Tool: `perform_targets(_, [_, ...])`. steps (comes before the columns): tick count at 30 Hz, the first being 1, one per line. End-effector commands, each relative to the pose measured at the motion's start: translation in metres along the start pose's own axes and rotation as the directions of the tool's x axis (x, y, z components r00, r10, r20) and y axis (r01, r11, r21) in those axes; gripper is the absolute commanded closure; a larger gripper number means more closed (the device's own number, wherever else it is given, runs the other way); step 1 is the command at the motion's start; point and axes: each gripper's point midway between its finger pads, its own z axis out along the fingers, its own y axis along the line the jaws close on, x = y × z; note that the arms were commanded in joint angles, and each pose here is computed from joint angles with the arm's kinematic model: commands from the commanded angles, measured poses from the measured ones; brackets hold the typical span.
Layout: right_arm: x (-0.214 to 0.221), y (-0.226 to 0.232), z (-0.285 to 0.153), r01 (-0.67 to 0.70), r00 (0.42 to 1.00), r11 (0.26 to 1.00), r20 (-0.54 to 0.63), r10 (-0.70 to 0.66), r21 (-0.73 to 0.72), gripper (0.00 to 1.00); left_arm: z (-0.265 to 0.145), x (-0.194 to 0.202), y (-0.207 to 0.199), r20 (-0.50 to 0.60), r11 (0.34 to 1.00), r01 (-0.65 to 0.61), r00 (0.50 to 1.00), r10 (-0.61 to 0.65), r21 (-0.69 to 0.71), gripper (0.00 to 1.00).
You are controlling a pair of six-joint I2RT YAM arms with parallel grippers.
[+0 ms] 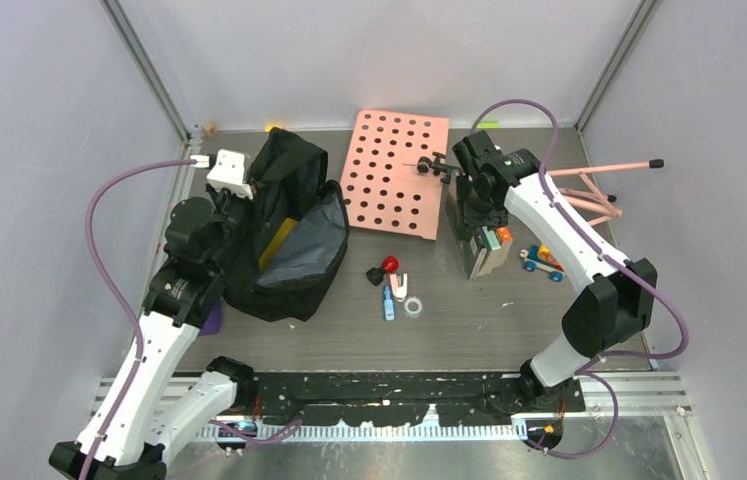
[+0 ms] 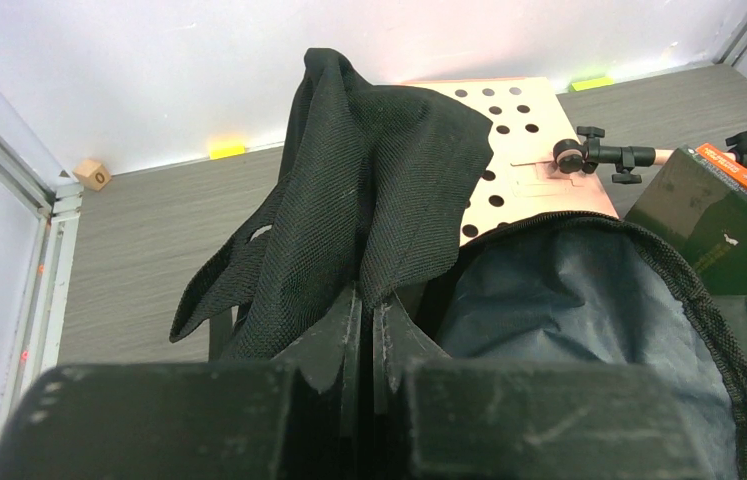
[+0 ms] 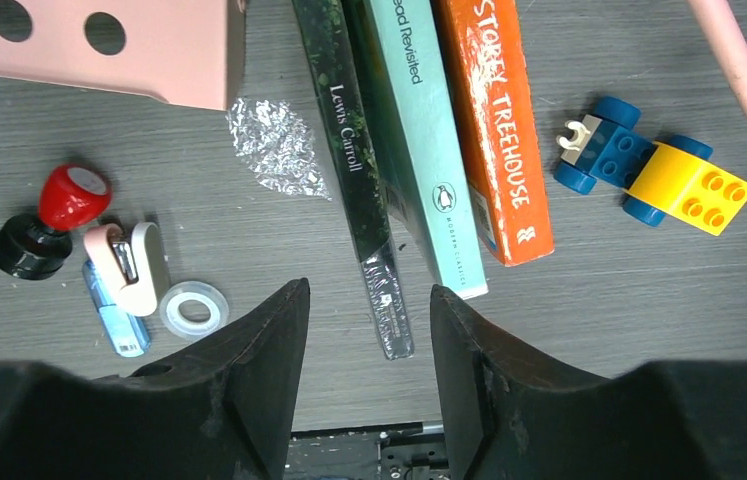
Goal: Pack the student bag
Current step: Pick up the book from the center of the board.
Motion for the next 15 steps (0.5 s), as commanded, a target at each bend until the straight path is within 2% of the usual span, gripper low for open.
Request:
perform_targets(1, [-0.002,0.000,0.012,0.017,1.000,1.000,-0.008,-0.017,-0.002,0.47,0.000,0.002,0.002,-0.006,1.000,-0.013,1.000,0.013,-0.010,1.00])
perform_targets(9, [-0.002,0.005,0.026,0.028,0.999,1.000,-0.030,-0.028,-0.008,0.51,0.000,0.002,0.003,-0.006,1.000,-0.014,1.000,0.014,-0.012,1.00])
perform_targets(15, [-0.001,0.010,0.030,0.033,0.998,0.999,-0.044,-0.034,-0.025,0.58,0.000,0.002,0.003,-0.002,1.000,-0.015,1.000,0.015,-0.012,1.00])
